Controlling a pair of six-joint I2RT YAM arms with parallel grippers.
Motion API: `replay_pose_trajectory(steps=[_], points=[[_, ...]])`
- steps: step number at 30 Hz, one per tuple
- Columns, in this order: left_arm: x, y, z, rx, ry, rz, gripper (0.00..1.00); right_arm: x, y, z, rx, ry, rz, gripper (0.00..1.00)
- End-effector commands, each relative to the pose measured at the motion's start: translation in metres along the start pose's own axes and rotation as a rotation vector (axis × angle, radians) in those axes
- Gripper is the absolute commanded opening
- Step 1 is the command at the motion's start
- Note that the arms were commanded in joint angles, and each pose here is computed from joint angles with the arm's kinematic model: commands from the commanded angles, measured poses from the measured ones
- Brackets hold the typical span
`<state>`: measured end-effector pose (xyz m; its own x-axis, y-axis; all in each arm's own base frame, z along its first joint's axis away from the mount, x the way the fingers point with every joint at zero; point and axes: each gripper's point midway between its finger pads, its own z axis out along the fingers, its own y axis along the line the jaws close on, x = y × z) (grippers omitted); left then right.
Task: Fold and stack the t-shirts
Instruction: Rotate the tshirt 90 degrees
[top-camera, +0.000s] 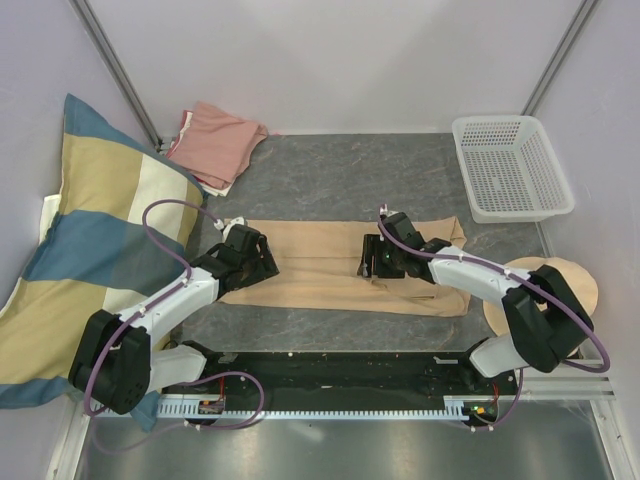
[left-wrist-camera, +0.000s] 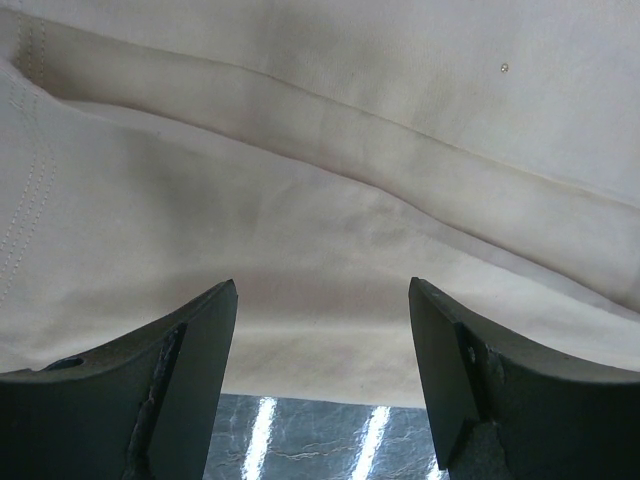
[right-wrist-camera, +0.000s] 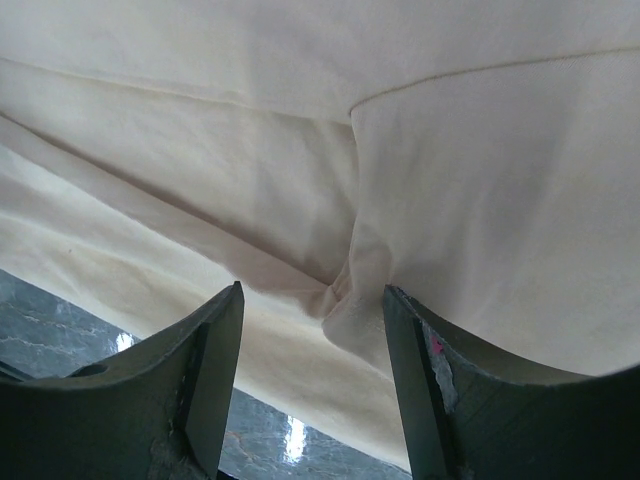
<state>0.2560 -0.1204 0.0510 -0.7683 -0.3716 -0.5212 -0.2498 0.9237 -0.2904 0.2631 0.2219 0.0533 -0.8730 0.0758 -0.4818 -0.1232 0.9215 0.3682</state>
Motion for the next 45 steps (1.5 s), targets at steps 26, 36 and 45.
replay_pose_trajectory(steps=[26, 36, 45], points=[[-0.015, -0.018, -0.006, 0.066, -0.044, -0.012, 0.77, -0.017, 0.05, -0.037, -0.176, -0.055, -0.046, 0.67], [-0.074, -0.129, -0.023, 0.392, -0.149, 0.28, 0.87, -0.11, -0.018, -0.162, 0.224, -0.592, 0.1, 0.67], [-0.049, -0.25, 0.024, 0.535, -0.048, 0.561, 0.97, -0.122, -0.048, -0.248, 0.334, -0.781, 0.176, 0.7]])
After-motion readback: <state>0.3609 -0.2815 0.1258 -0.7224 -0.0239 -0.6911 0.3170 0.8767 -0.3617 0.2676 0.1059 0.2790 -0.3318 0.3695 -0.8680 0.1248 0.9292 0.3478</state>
